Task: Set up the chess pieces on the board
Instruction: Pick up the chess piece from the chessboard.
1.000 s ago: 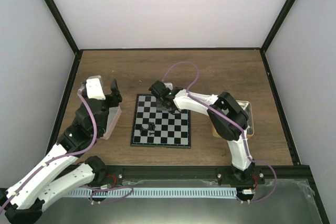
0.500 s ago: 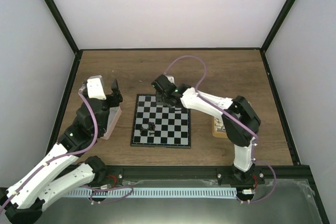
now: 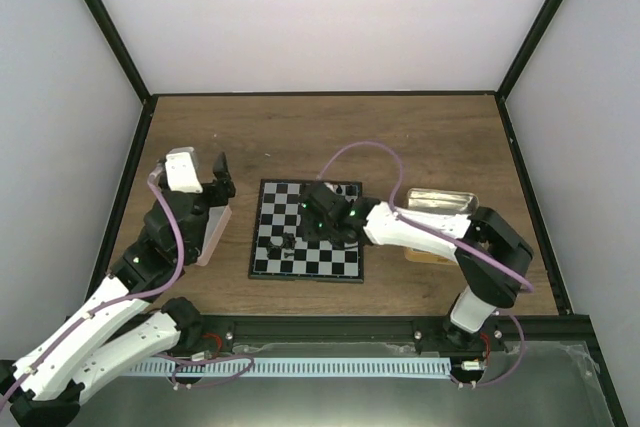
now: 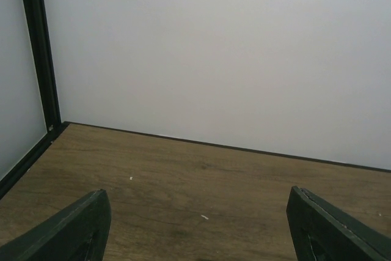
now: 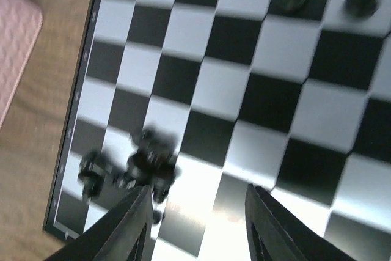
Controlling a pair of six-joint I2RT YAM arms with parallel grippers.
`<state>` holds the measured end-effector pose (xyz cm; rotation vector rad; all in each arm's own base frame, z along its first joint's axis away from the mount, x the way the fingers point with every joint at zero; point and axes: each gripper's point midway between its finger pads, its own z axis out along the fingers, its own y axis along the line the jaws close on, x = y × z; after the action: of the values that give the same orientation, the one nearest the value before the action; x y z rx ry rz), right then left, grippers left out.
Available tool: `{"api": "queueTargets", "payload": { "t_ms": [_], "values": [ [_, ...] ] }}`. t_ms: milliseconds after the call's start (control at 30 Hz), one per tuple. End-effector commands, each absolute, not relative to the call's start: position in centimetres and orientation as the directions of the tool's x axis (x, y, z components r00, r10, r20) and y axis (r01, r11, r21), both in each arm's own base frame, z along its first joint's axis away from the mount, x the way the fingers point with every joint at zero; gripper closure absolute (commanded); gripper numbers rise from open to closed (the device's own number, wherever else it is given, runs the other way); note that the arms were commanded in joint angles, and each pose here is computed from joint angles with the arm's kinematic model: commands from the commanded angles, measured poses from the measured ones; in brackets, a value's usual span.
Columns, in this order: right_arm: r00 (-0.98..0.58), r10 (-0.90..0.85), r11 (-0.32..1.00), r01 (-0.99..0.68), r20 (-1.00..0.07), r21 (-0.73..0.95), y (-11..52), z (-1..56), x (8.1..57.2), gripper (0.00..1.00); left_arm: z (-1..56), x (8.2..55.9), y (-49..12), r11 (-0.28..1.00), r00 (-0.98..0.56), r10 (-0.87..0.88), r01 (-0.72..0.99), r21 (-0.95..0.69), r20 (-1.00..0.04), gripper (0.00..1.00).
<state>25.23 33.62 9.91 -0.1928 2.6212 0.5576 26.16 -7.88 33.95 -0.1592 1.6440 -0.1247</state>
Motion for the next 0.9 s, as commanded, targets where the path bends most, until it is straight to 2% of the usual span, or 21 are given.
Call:
{"api": "queueTargets", "payload": {
  "t_ms": [0,333,500,633,867],
  "values": [
    [-0.900,-0.037,0.864,-0.247,-0.433,0.439,35.5,10.6,22.8,0.56,34.6,26.3,-8.6,0.977,-0.056,-0.211,0.015,-0.212,-0.976,0.19],
    [-0.902,-0.116,0.843,-0.311,-0.416,0.439,37.9,9.3,20.5,0.48,34.7,26.3,-8.9,0.984,-0.069,-0.174,0.026,-0.176,-0.982,0.16],
    [-0.905,-0.145,0.853,-0.320,-0.400,0.413,38.2,8.1,20.2,0.41,34.5,26.4,-8.7,0.986,-0.067,-0.166,0.013,-0.168,-0.984,0.16],
    [-0.909,-0.165,0.890,-0.305,-0.383,0.339,37.4,7.0,20.3,0.40,34.6,26.4,-8.5,0.985,-0.067,-0.174,0.005,-0.175,-0.982,0.16],
    [-0.889,-0.195,0.907,-0.324,-0.414,0.268,36.6,7.1,20.9,0.40,35.1,26.1,-8.0,0.982,-0.057,-0.187,-0.012,-0.187,-0.981,0.15]
  ]
}}
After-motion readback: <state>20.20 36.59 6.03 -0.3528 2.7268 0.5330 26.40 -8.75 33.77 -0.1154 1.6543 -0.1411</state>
